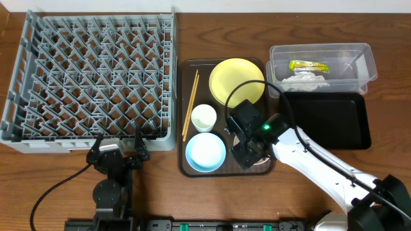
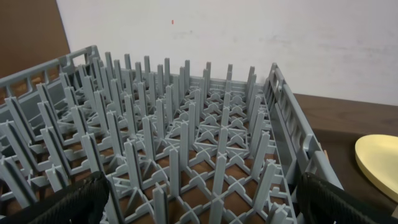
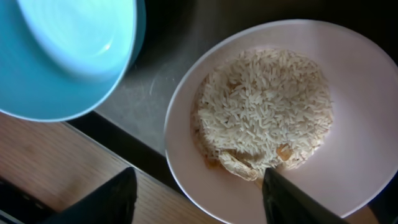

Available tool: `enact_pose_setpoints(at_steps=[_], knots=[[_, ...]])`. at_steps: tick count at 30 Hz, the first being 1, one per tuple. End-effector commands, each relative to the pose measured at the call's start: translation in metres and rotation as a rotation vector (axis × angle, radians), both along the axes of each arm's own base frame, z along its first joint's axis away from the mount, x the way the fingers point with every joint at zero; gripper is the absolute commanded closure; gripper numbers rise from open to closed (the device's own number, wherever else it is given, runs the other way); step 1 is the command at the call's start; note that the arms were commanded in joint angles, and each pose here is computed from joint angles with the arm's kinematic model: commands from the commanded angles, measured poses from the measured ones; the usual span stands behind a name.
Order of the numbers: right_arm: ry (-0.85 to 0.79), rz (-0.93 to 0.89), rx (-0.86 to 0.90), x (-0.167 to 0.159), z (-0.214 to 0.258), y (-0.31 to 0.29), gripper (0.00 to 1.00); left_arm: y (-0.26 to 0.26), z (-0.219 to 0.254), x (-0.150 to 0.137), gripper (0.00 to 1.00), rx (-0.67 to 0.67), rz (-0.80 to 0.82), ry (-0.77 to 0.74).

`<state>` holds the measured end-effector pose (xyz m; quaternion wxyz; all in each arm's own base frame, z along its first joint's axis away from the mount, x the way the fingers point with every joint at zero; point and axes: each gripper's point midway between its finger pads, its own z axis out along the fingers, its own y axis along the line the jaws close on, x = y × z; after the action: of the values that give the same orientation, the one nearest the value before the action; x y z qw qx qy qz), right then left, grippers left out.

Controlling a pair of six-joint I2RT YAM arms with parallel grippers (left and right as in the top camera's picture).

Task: Sort waste into correct bins and load items into the dishwasher
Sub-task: 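Move right gripper to pink bowl and grasp its rim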

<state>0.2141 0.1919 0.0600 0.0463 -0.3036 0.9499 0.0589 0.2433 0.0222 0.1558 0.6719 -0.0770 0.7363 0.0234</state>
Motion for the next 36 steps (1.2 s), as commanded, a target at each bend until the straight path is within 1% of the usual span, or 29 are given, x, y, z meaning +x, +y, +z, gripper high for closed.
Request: enact_pose_setpoints(at_steps=[1, 5, 10, 14, 16, 17, 22, 26, 29, 36], knots=[[0.015, 0.02, -0.008, -0.005, -0.005, 0.0, 0.41, 0.001, -0.019, -0.001, 0.03, 0.019, 0.005, 0.06], [0.027, 0.021, -0.017, -0.009, -0.009, -0.003, 0.42, 0.001, -0.019, -0.001, 0.03, 0.019, 0.005, 0.06], [0.042, 0.117, 0.005, -0.023, -0.016, 0.008, 0.42, 0.001, -0.019, -0.001, 0.03, 0.019, 0.005, 0.06], [0.014, 0.15, -0.038, -0.028, -0.024, 0.006, 0.44, 0.001, -0.019, -0.001, 0.03, 0.019, 0.005, 0.06], [-0.009, 0.12, -0.07, -0.026, -0.027, 0.002, 0.45, 0.001, -0.019, -0.001, 0.03, 0.019, 0.005, 0.06], [-0.02, 0.102, -0.081, -0.024, -0.029, -0.001, 0.46, 0.001, -0.019, -0.001, 0.03, 0.019, 0.005, 0.06], [-0.086, 0.014, -0.14, -0.011, -0.029, -0.012, 0.62, 0.001, -0.019, -0.001, 0.03, 0.019, 0.005, 0.06], [-0.115, 0.002, -0.128, -0.004, -0.028, -0.008, 0.68, 0.001, -0.019, -0.001, 0.03, 0.019, 0.005, 0.06], [-0.124, 0.003, -0.119, -0.002, -0.029, -0.006, 0.7, 0.001, -0.019, -0.001, 0.03, 0.019, 0.005, 0.06], [-0.111, 0.004, -0.132, -0.008, -0.037, -0.012, 0.69, 0.001, -0.019, -0.001, 0.03, 0.019, 0.005, 0.06]])
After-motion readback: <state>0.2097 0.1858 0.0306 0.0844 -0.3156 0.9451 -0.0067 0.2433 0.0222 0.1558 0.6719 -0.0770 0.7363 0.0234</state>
